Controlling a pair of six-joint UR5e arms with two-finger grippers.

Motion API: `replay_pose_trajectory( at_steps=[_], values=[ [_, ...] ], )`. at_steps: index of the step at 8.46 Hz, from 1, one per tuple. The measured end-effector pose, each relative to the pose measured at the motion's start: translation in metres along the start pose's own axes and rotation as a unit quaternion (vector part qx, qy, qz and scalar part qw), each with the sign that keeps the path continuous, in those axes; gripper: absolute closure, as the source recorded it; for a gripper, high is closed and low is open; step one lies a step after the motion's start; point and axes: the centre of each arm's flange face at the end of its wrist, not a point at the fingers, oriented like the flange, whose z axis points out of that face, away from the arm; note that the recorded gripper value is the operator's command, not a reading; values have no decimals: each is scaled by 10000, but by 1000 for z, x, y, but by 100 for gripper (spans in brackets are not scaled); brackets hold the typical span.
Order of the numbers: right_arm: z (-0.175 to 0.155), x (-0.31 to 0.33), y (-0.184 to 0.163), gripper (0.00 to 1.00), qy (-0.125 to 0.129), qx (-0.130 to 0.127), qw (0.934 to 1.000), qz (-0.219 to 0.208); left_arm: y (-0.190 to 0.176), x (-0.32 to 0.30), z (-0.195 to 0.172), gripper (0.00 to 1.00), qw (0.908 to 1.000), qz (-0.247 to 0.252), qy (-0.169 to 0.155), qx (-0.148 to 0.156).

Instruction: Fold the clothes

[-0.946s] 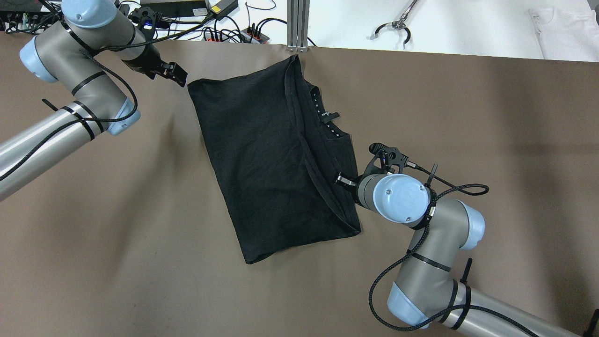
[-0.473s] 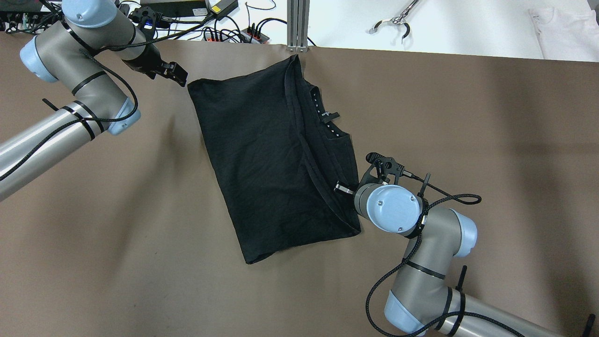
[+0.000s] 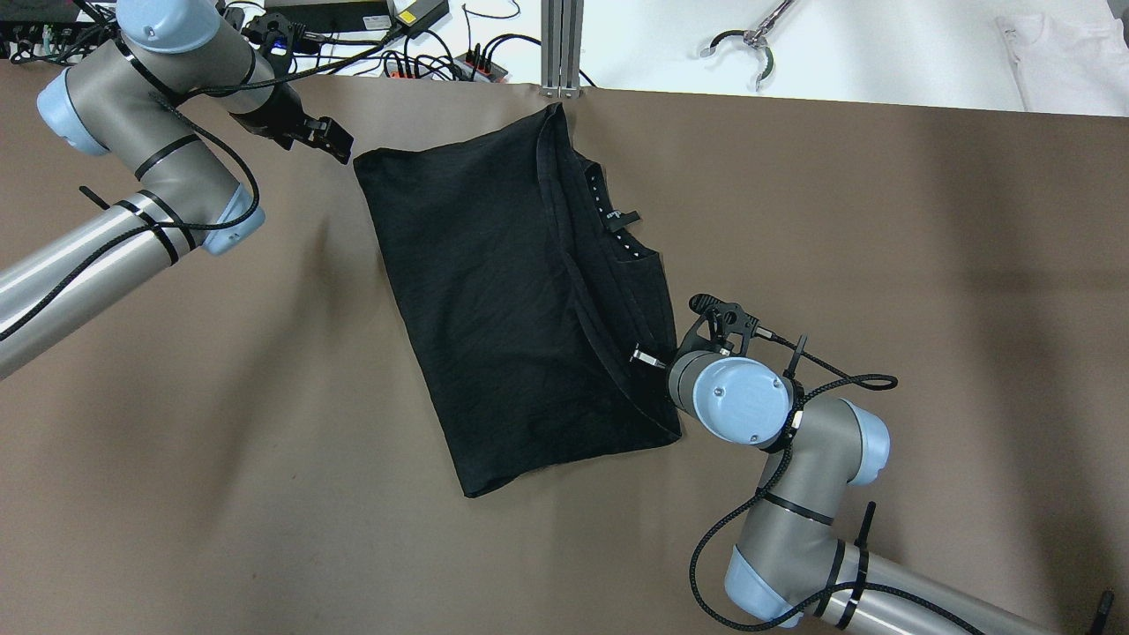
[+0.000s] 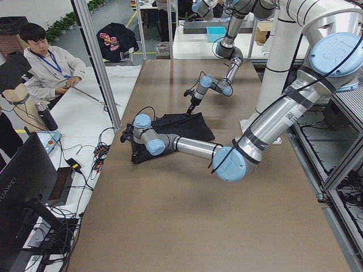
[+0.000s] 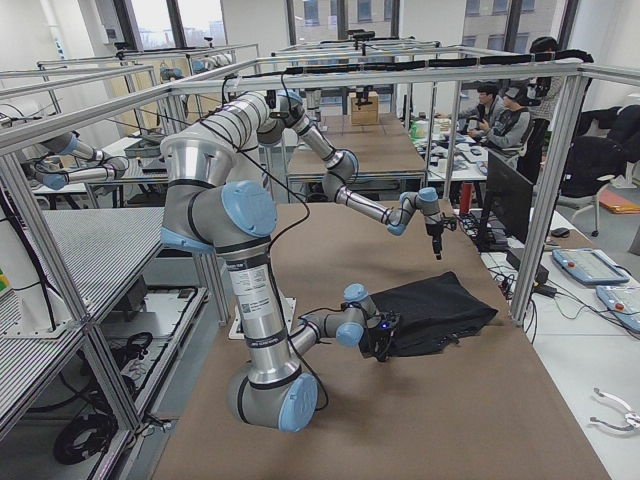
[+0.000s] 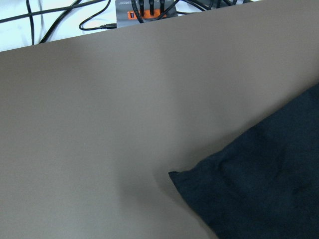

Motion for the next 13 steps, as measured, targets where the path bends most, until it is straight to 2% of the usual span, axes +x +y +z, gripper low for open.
replay_pose_trajectory(
  at_steps=[3, 6, 8, 10, 11, 12, 13],
  values=[
    [-11, -9, 0, 100, -170, -33, 9998, 50, 0, 0, 0, 0, 10000, 0, 0, -1],
    [-41, -2, 4, 100, -363, -117, 9993, 36, 0, 0, 0, 0, 10000, -43, 0, -3],
    [-55, 3, 47, 100, -437, -340, 9984, -60, 1, 1, 1, 0, 10000, -60, 6, -6],
    [-63, 0, 88, 100, -482, -433, 9979, -84, 1, 1, 1, 0, 10000, -63, 5, -5],
    [-68, 0, 99, 84, -472, -449, 9978, -107, 1, 1, 1, 0, 10000, -65, 5, -9],
    [-71, -1, 104, 8, -455, -455, 9979, -124, 1, 3, 2, 0, 10000, -69, 9, -14],
    [-73, -1, 105, 6, -447, -450, 9979, -152, 2, 4, 3, 0, 10000, -75, 15, -20]
  ],
)
